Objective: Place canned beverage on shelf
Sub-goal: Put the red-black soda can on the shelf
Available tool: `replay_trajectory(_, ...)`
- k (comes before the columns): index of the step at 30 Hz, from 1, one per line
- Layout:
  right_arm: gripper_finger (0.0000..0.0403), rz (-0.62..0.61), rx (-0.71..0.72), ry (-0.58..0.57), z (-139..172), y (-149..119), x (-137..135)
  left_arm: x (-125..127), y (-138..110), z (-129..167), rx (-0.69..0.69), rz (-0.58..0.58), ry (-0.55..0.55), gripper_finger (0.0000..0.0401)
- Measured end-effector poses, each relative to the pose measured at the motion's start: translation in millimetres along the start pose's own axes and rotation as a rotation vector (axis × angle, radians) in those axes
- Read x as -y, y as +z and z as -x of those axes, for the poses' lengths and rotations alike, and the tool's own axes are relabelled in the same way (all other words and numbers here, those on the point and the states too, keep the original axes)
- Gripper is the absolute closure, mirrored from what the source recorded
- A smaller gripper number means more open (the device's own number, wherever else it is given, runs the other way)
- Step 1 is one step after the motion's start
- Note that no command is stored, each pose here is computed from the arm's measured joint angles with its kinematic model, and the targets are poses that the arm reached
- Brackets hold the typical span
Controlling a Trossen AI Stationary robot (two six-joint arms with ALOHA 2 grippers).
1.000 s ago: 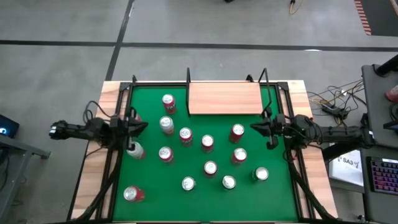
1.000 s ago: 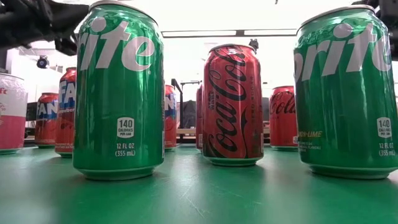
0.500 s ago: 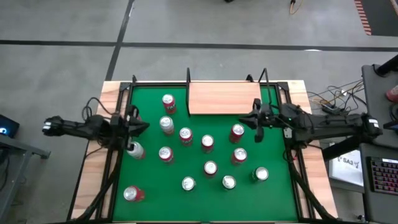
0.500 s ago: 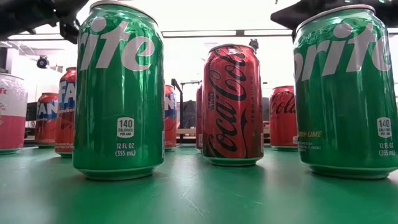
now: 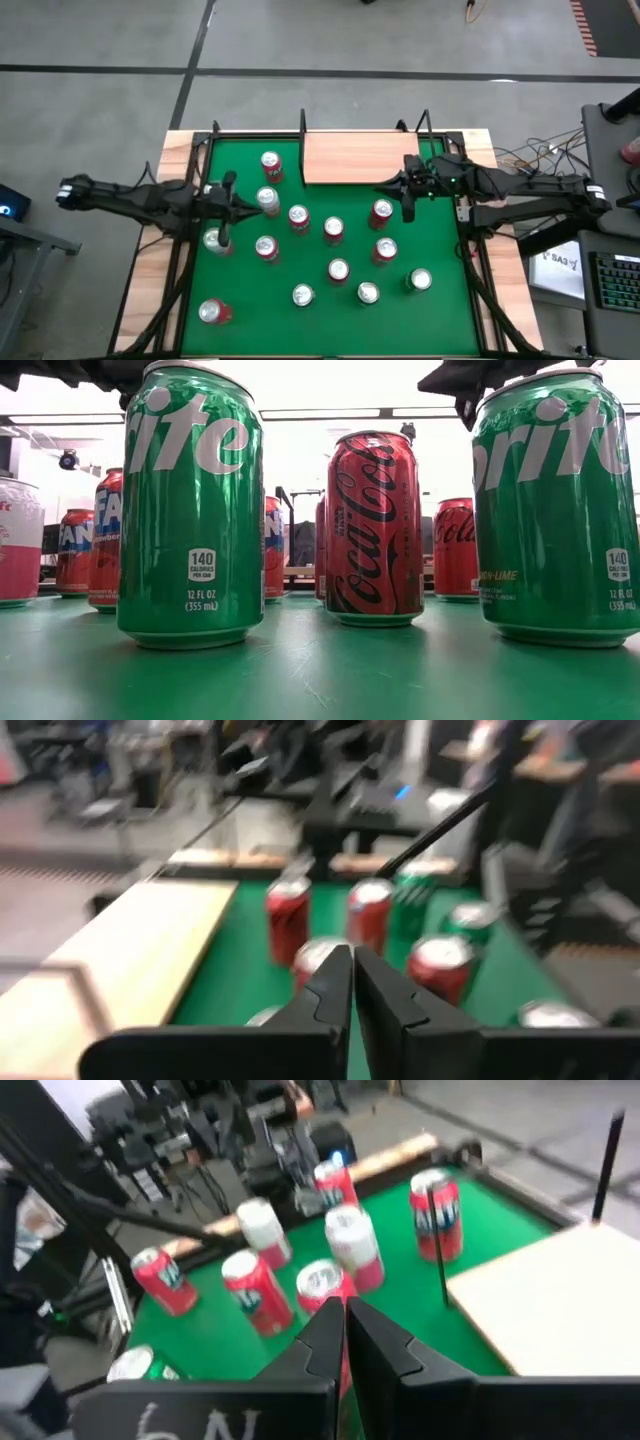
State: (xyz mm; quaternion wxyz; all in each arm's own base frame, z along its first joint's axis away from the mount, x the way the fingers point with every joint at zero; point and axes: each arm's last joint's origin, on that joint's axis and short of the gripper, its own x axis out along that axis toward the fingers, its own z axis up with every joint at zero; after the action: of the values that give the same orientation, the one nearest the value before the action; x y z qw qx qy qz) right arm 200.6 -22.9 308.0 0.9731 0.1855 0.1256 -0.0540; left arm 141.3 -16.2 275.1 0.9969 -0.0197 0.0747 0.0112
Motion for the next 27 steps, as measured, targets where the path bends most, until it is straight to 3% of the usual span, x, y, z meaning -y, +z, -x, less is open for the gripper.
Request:
replay_trajectory(5,0.0394,-0.035,-0.06,0.07,-5,-3,-1,-2,10,-2,-0.152,-0.066,0.107,0.0401)
replay_trajectory(8,0.0394,-0.05,-0.093,0.096,-9,-6,-1,-3,17,0,-0.175,-0.076,0.152,0.0401)
replay_trajectory(21,0.0394,-0.056,-0.159,0.07,-27,-15,3,-4,10,2,-0.176,-0.035,0.16,0.0401)
replay_trajectory(27,0.0394,-0.108,-0.083,0.103,-42,-10,3,-3,8,-2,-0.191,-0.026,0.162,0.0401)
